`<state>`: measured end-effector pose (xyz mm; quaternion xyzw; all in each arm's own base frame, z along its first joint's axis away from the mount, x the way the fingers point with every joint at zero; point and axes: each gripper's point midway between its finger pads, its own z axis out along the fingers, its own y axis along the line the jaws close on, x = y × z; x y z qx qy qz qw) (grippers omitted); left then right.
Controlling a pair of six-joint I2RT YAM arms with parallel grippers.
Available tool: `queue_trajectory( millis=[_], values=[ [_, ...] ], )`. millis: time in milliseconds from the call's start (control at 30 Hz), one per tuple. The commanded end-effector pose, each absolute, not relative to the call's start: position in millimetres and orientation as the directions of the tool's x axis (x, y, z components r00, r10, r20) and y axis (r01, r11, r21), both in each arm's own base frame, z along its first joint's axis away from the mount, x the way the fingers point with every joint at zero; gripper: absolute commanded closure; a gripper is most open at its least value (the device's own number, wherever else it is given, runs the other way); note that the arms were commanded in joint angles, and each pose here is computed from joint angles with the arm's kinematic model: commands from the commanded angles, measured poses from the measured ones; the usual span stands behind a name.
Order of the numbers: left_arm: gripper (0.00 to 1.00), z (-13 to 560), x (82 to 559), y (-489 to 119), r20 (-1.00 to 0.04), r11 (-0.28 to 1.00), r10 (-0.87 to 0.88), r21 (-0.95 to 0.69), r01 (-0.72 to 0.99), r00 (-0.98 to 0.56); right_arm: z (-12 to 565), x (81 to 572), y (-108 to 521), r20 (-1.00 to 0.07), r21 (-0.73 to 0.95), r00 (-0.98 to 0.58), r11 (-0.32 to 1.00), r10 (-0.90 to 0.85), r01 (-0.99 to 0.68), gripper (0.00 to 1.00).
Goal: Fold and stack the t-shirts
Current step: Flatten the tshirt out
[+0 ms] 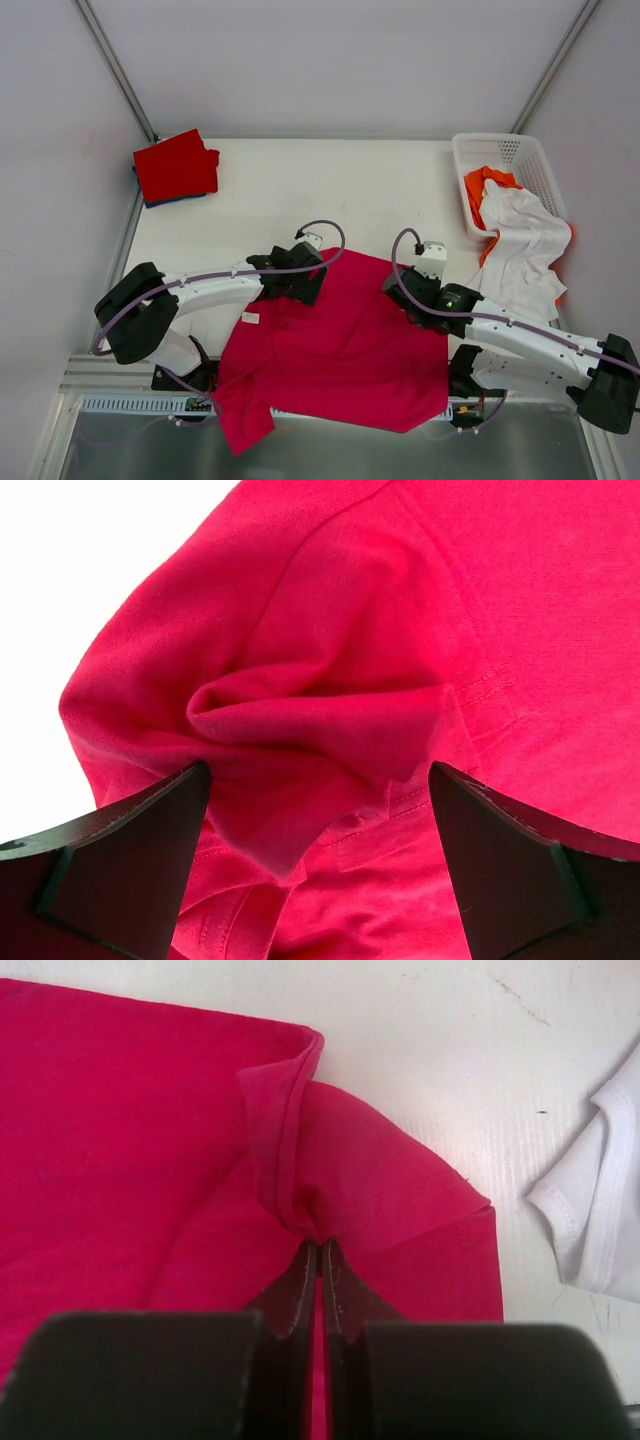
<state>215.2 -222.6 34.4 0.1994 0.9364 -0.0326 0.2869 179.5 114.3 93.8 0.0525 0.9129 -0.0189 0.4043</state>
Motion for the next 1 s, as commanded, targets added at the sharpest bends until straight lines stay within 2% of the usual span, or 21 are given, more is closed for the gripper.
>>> queue_trajectory(
  millis=[0,300,633,967],
  values=[
    [0.1,45.8,229.1,-229.2,-0.592,0.924,0.339,0.063,0.378,-0.731,90.5,181.8,121.5,-0.738,0.033,-0.666,0.992,0.105,0.119,1.0],
    [0.24,66.8,244.9,-241.8,-0.647,0.926,0.328,0.074,0.371,-0.688,84.7,185.3,132.7,-0.726,0.024,-0.682,0.995,0.086,0.1,0.99],
    [0.28,61.7,248.0,-262.9,-0.634,0.904,0.382,0.106,0.413,-0.673,81.5,187.3,131.6,-0.729,0.001,-0.681,0.995,0.072,0.104,0.99],
    [0.3,58.5,240.8,-258.3,-0.625,0.908,0.388,0.132,0.398,-0.677,77.6,187.5,129.8,-0.725,-0.021,-0.687,0.994,0.058,0.106,0.99]
  ],
)
